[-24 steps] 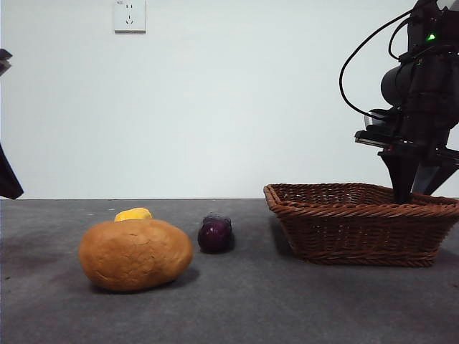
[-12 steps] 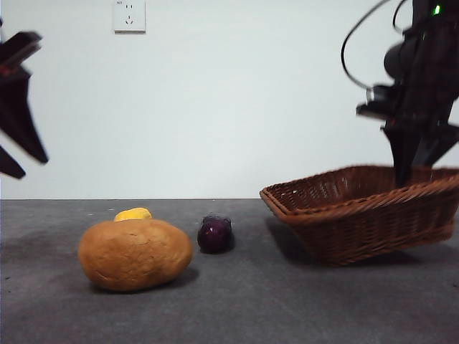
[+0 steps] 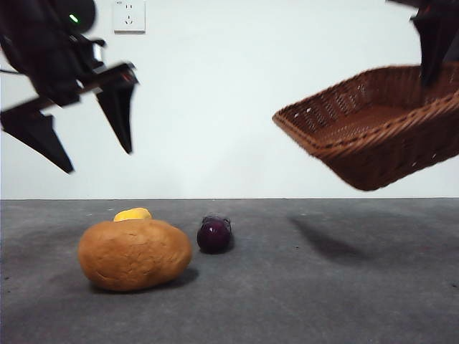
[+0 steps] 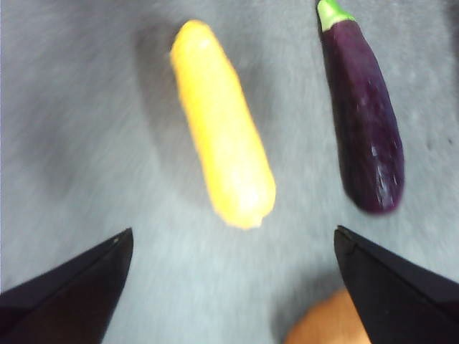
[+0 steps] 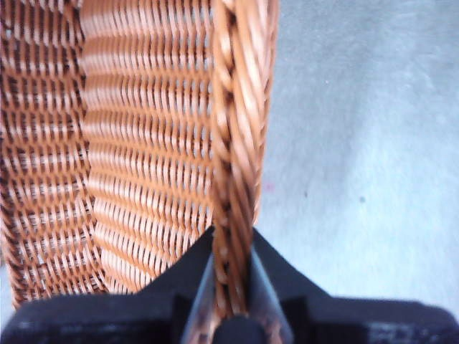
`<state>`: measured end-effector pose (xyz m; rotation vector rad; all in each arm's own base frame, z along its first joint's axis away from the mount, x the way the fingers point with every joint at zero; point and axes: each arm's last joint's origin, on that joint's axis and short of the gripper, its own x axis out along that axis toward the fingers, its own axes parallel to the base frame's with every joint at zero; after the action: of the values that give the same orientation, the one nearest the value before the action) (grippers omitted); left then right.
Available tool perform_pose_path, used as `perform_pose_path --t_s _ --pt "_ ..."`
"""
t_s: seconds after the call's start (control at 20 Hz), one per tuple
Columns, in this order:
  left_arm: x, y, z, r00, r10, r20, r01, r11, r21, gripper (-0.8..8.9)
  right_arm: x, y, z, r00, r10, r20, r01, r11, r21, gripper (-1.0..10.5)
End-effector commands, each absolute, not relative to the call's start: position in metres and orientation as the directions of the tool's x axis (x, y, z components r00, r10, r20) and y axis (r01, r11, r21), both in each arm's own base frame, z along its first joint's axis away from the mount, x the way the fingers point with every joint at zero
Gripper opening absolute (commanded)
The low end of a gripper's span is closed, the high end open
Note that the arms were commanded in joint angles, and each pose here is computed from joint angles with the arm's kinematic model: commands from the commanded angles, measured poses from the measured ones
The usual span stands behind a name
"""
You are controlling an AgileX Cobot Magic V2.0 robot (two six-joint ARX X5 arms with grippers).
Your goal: Help me put the vegetables on the table into the basket
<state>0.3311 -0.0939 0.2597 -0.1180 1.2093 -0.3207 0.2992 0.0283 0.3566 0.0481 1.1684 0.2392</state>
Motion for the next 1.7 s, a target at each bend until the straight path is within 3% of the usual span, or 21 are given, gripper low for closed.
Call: perform_pose_path --t_s 0.05,0.45,0.65,0.8,0.9,1.15,1.3,1.6,1.7 --pt "0.347 -0.107 0.243 0.274 -0.293 -0.916 0.209 0.948 -0.241 4.73 0.288 0.028 0.366 0.386 0.222 -0.896 -0.172 0.971 0.166 -0.2" --pt "0.374 -0.129 0.197 0.258 -0.226 -0.939 0.218 0.961 -0.171 4.68 0.265 0.026 0.381 0.396 0.219 -0.892 -0.179 0.971 0.159 -0.1" --pt "0.372 -0.134 0.194 0.262 -0.174 -0.949 0.223 0.968 -0.115 4.63 0.264 0.026 0.381 0.395 0.220 -0.892 -0.181 0.971 0.159 -0.1" --pt "0.371 -0.137 0.192 0.250 -0.169 -0.953 0.233 0.966 -0.110 3.68 0.264 0.026 0.381 0.393 0.220 -0.893 -0.182 0.970 0.159 -0.1" --pt "0.371 -0.137 0.192 0.251 -0.164 -0.954 0.232 0.967 -0.105 3.62 0.264 0.026 0.381 0.394 0.220 -0.893 -0.182 0.970 0.159 -0.1" --pt "0.370 -0.139 0.191 0.248 -0.146 -0.958 0.234 0.968 -0.087 1.75 0.262 0.026 0.381 0.377 0.219 -0.900 -0.180 0.970 0.161 -0.1" --pt "0.370 -0.139 0.191 0.252 -0.149 -0.956 0.246 0.966 -0.085 -0.09 0.262 0.026 0.380 0.374 0.219 -0.901 -0.179 0.971 0.161 -0.1" --pt "0.367 -0.136 0.210 0.240 -0.164 -0.957 0.247 0.964 -0.103 -0.13 0.263 0.026 0.380 0.379 0.219 -0.899 -0.179 0.971 0.160 -0.1" --pt "0.362 -0.137 0.228 0.257 -0.246 -0.935 0.269 0.947 -0.175 -0.13 0.263 0.026 0.380 0.381 0.218 -0.899 -0.177 0.971 0.161 -0.1"
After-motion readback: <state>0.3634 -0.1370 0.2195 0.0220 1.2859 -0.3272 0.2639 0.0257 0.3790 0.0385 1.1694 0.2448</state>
